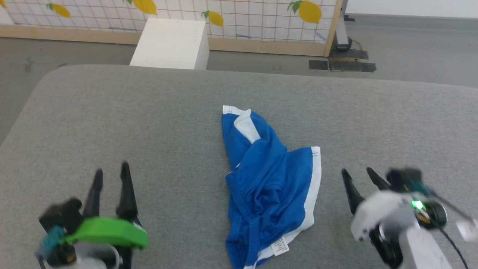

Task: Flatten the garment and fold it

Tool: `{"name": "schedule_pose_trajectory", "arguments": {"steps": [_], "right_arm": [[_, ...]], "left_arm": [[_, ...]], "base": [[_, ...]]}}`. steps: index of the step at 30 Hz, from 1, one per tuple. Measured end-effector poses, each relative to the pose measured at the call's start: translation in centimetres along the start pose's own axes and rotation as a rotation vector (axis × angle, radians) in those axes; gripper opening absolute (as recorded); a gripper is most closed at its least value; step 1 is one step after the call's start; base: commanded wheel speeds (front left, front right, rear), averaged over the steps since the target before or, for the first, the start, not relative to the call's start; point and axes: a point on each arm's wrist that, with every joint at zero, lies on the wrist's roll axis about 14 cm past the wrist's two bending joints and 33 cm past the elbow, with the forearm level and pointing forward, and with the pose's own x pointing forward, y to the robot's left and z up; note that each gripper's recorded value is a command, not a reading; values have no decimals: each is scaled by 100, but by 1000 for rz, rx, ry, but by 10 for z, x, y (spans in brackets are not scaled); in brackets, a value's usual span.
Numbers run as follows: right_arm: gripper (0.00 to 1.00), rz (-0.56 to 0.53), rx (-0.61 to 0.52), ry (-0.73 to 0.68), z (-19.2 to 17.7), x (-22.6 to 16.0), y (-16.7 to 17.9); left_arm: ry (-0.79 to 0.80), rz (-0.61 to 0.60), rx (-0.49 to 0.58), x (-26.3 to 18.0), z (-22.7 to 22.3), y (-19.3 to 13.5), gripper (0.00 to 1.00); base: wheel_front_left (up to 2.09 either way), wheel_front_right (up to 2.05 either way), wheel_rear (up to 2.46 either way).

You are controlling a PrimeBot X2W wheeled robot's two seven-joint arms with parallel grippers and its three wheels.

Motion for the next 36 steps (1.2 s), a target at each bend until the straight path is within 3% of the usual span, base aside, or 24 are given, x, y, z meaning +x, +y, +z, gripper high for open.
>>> {"name": "schedule_pose_trajectory", "arguments": {"steps": [5,13,23,24,25,30,36], "right_arm": [[100,41,-139,210,6,36,16],[100,39,-348,531,-14,70,27],[99,65,-405,674,-59,90,35],[40,70,-397,672,-59,93,36],[0,74,-392,668,-59,94,38],[0,61,-317,627,-52,96,34],[0,-103,-161,471,-21,81,-25]], "left_arm": [[34,28,2,-17,-16,6,100],[42,39,17,-18,-23,15,100],[79,80,39,-16,-36,33,100],[89,84,39,-17,-39,35,100],[97,88,38,-17,-42,36,100],[115,74,44,-16,-48,33,100],[118,13,30,-12,-52,15,100]], "base": [[0,0,0],[0,0,0],[0,0,0],[0,0,0],[0,0,0],[0,0,0],[0,0,0]]}}
